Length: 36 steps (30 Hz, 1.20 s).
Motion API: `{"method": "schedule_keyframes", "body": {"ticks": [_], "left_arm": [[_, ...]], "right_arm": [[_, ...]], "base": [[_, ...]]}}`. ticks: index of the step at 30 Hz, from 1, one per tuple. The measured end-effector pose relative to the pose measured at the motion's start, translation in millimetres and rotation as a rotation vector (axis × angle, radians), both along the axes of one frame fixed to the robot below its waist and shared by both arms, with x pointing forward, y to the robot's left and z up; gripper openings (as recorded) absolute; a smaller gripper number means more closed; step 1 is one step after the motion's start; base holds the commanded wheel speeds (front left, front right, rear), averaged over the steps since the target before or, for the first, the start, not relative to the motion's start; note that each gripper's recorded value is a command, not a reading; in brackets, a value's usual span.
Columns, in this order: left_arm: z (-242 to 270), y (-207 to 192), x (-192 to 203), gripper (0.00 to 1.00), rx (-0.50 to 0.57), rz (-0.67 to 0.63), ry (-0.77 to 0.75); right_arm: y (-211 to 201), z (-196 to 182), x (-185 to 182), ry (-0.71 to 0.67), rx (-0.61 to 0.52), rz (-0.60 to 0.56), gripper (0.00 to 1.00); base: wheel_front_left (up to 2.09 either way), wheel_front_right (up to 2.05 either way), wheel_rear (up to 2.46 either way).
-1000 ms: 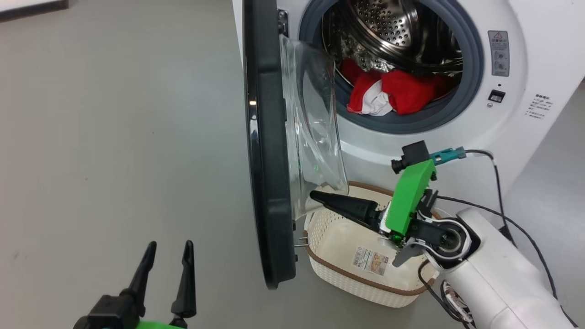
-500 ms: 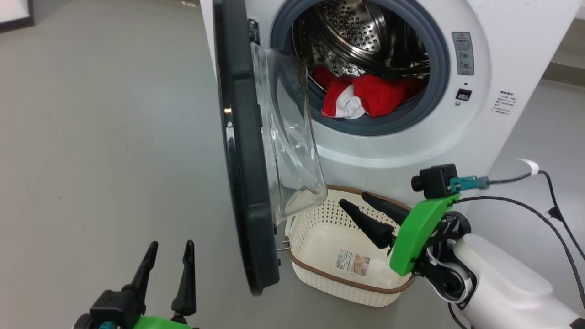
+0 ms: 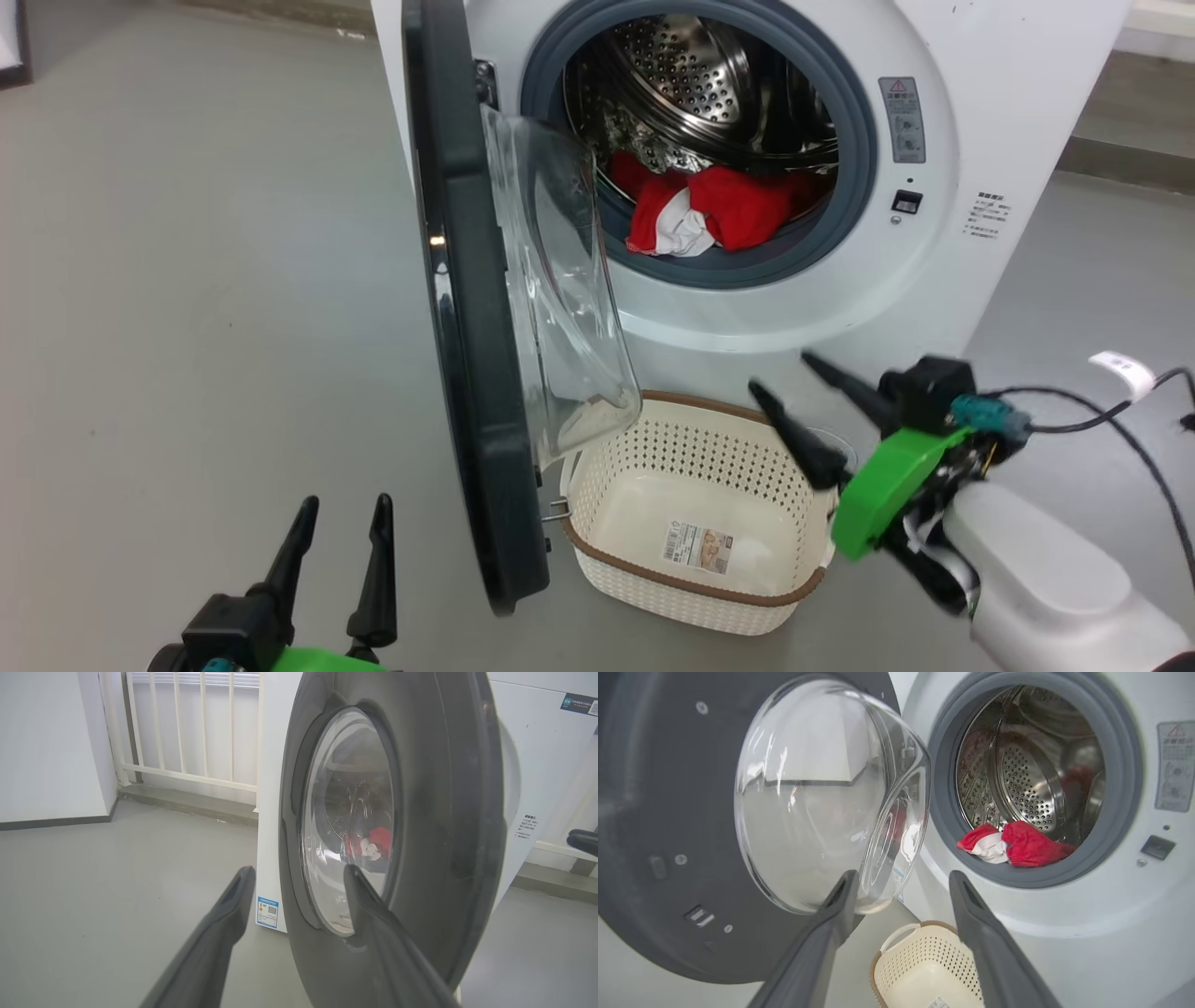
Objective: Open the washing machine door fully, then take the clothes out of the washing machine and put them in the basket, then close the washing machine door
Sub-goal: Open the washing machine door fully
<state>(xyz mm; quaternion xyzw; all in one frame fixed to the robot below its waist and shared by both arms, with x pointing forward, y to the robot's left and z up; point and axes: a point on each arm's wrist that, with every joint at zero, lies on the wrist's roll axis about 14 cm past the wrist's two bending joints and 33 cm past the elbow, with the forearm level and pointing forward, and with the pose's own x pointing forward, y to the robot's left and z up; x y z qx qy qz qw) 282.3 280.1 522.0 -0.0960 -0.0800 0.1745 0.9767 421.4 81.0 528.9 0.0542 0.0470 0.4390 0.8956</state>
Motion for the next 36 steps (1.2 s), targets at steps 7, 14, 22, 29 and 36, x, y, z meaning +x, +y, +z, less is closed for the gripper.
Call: {"method": "schedule_keyframes", "body": {"ticks": [7,14,22,29,36], "left_arm": [[1.5,-1.4,1.0,1.00,0.008,-0.010,-0.003],[2.8,-0.7,0.9,1.00,0.014,-0.007,-0.005],[3.6,-2.9,2.6,1.00,0.016,-0.014,-0.006],[2.4,-4.5,4.5,1.00,0.016,-0.019,-0.001],[2.2,-5.9,6.0,1.00,0.016,-0.024,0.000]], "right_arm": [[-19.0,34.1,4.4,-0.157,0.098,-0.124,1.00],[-31.8,34.9,-18.8,-0.223,0.121,-0.194,1.00],[-45.5,26.3,-34.1,-0.213,0.129,-0.240,1.00],[-54.1,14.1,-37.2,-0.180,0.121,-0.263,1.00],[-57.1,14.8,-36.1,-0.173,0.133,-0.274,1.00]], "base": [[0.00,0.00,0.00],[0.00,0.00,0.00],[0.00,0.00,0.00],[0.00,0.00,0.00],[0.00,0.00,0.00]]}}
